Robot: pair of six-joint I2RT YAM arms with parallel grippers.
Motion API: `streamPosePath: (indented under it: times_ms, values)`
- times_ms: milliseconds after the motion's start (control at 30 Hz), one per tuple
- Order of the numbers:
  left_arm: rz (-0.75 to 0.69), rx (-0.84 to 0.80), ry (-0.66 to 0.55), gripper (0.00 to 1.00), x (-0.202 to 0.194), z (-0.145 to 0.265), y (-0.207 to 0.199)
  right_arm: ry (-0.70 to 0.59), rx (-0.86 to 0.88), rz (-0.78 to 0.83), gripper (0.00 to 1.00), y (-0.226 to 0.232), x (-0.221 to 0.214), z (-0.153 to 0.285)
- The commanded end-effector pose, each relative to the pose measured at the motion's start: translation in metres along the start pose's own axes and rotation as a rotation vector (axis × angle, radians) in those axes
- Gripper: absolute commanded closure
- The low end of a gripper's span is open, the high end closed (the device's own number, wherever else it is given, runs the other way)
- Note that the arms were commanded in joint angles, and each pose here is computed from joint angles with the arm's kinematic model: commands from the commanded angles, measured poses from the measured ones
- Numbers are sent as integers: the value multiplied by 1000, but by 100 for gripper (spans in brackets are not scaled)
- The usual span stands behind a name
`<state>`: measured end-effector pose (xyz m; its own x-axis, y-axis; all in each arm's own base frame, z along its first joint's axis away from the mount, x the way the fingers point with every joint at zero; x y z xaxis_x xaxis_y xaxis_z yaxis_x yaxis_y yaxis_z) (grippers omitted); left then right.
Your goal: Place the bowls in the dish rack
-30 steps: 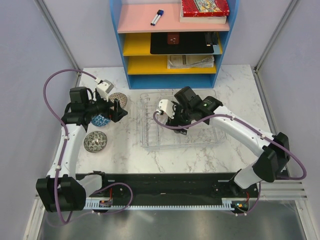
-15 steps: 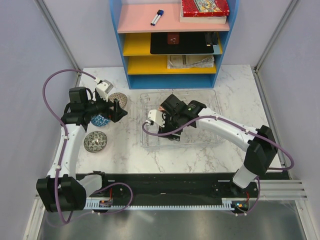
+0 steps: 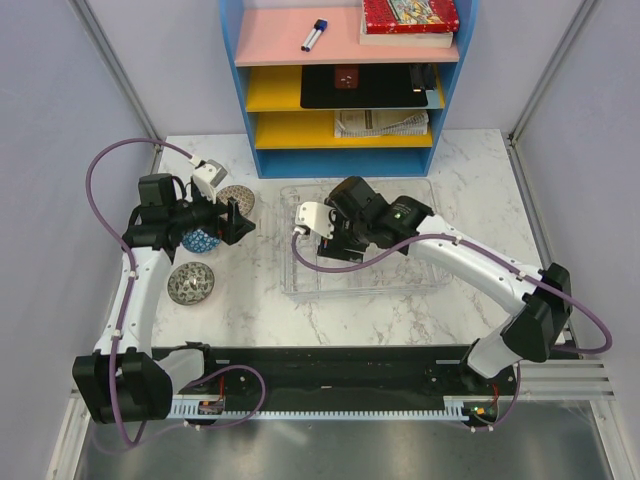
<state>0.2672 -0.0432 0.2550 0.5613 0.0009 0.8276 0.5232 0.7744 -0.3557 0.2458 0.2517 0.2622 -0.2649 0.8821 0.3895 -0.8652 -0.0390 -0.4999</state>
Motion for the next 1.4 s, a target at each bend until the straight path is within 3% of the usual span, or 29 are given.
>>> streamPosePath:
  times_ms: [0, 900, 1367]
  values:
    - [-31, -25, -14, 0, 3, 2, -2, 1, -71, 33, 100, -10, 3, -8]
    - [-30, -30, -13, 0, 2, 2, -2, 55, 74, 52, 100, 7, -3, -71]
    - [-26, -34, -8, 0, 1, 1, -1, 149, 161, 179, 99, 7, -4, -86]
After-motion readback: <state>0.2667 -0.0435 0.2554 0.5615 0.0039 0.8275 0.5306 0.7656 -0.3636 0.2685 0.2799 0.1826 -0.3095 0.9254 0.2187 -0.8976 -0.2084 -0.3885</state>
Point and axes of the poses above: each gripper's point midway between its finger pads, its own z axis back along the fingers, its own y axis along the line the jaws close on, x = y × z, the point moved 7 cm from there along z, back along the fingers, and after that the axes turned 14 degrees about z, right-handed, at the moved point
